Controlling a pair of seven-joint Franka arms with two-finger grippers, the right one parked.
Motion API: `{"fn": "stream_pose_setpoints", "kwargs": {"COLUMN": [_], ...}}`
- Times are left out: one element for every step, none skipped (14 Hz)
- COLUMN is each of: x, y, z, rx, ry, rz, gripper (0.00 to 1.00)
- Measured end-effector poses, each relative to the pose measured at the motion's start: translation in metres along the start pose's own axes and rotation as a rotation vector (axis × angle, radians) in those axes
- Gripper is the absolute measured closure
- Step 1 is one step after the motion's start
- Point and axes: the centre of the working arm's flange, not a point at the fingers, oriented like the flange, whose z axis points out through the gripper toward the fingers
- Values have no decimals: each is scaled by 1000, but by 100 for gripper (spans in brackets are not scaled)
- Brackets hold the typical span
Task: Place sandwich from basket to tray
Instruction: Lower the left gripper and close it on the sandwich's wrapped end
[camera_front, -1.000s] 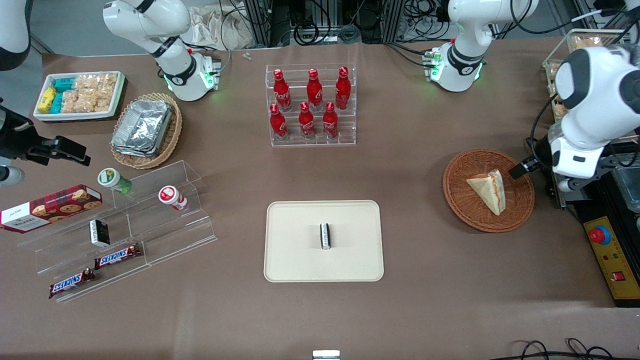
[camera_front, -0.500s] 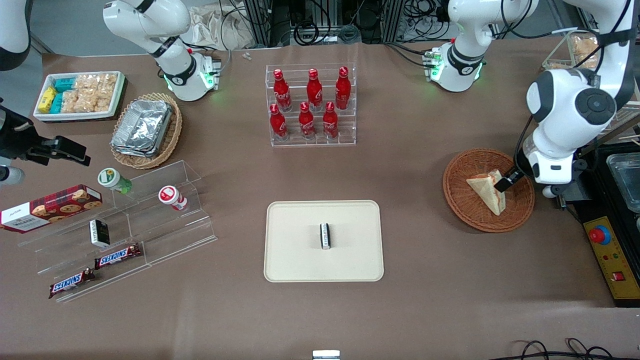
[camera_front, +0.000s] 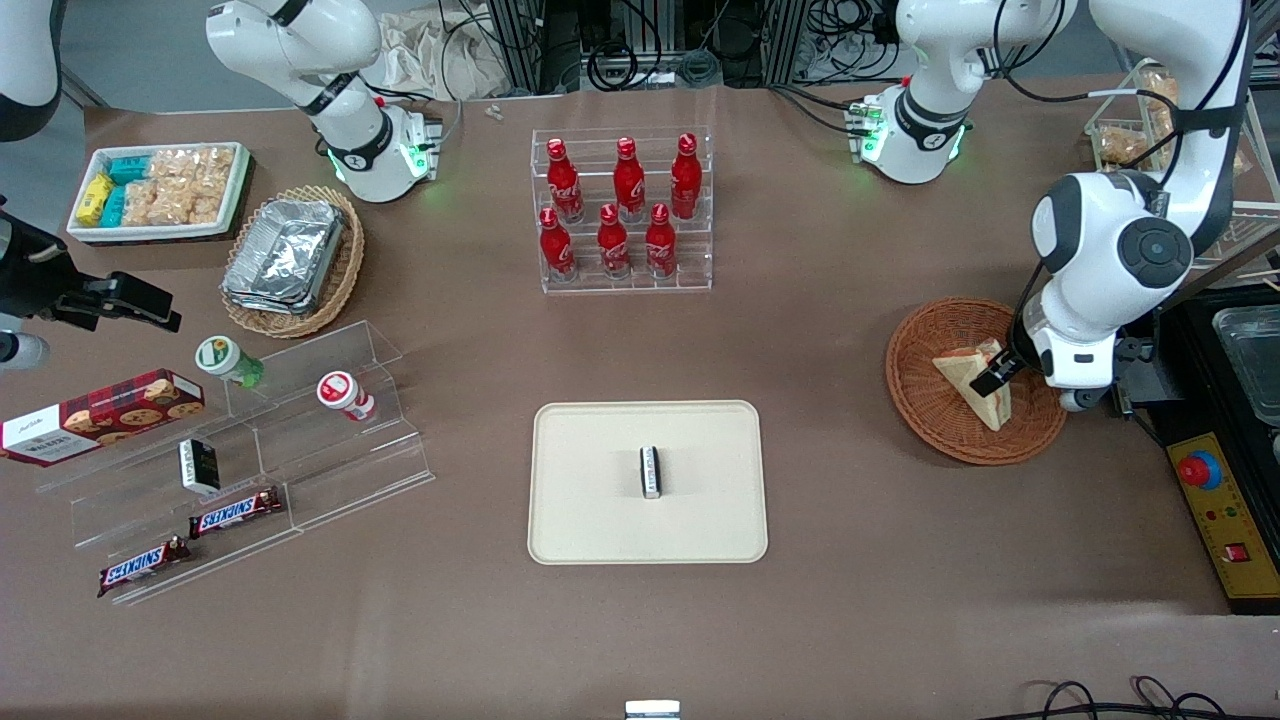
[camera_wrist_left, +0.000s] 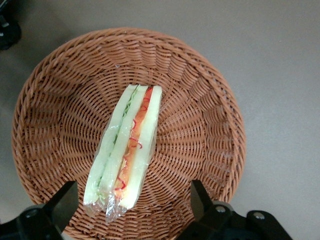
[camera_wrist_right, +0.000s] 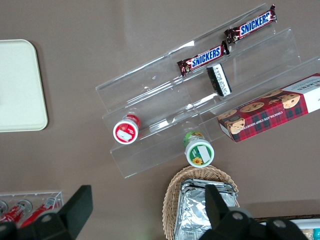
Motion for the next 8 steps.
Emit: {"fn": "stream_pose_setpoints", "kwargs": {"x": [-2, -4, -6, -8, -10, -10, -11, -11], "y": [-2, -5, -8, -11, -14, -16, -17, -18], "z": [5, 10, 15, 20, 25, 30, 33, 35], "rx": [1, -1, -3, -3, 0, 5, 9, 12], "ry": [-1, -1, 0, 0, -4, -9, -15, -17], "rz": [0, -1, -3, -6, -8, -10, -12, -13], "gripper": [0, 0, 0, 0, 0, 0, 0, 0]}}
